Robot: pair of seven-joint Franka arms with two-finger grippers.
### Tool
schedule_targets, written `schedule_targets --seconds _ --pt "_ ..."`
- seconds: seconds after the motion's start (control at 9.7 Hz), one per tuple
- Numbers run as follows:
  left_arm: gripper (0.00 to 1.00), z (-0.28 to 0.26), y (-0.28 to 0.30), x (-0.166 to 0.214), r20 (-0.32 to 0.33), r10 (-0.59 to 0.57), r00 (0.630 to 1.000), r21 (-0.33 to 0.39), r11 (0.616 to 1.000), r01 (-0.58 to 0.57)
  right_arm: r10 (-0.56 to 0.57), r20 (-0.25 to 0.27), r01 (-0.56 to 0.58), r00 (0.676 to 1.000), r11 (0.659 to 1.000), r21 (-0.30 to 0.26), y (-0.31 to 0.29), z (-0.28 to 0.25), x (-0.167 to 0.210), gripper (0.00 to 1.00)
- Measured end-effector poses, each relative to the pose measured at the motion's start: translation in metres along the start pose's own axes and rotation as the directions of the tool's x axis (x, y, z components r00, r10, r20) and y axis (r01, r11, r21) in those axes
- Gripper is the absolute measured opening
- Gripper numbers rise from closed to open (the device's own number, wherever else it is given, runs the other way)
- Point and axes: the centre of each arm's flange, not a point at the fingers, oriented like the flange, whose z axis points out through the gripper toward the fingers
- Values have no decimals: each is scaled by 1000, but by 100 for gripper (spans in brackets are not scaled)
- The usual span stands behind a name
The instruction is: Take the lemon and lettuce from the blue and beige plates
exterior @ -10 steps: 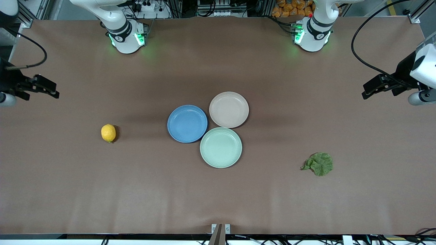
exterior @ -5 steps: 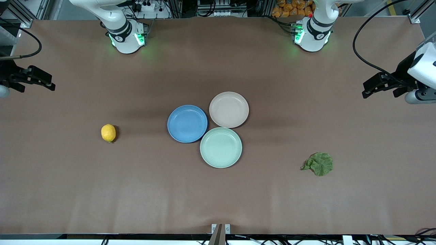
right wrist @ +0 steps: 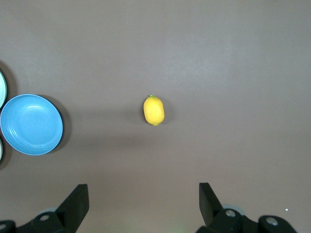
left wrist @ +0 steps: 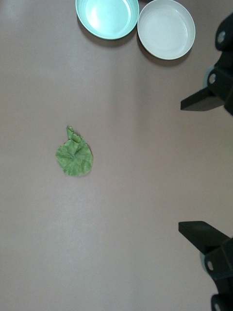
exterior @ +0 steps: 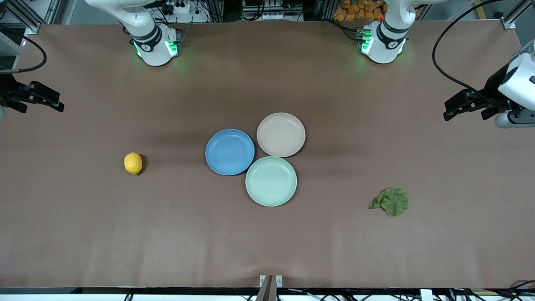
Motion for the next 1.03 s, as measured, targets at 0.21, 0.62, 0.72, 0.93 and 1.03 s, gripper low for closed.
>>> schedule_targets --seconds 0.21,0.62,0.72,0.93,1.03 --pt "100 0 1 0 -1 4 1000 6 1000 -4 20 29 -20 999 1000 1 0 3 -3 100" --pt "100 0 13 -3 -3 41 999 41 998 -41 26 32 -26 999 1000 0 0 3 -3 100" --pt "100 -1 13 -3 -3 44 999 41 998 -43 28 33 -28 999 1000 0 0 3 -4 100" --pt "100 -1 19 -5 -3 58 998 40 998 -58 31 42 -31 999 1000 -2 0 4 -5 100" --pt "100 -1 24 -6 -2 66 998 40 997 -66 33 48 -33 998 999 -8 1 4 -5 100"
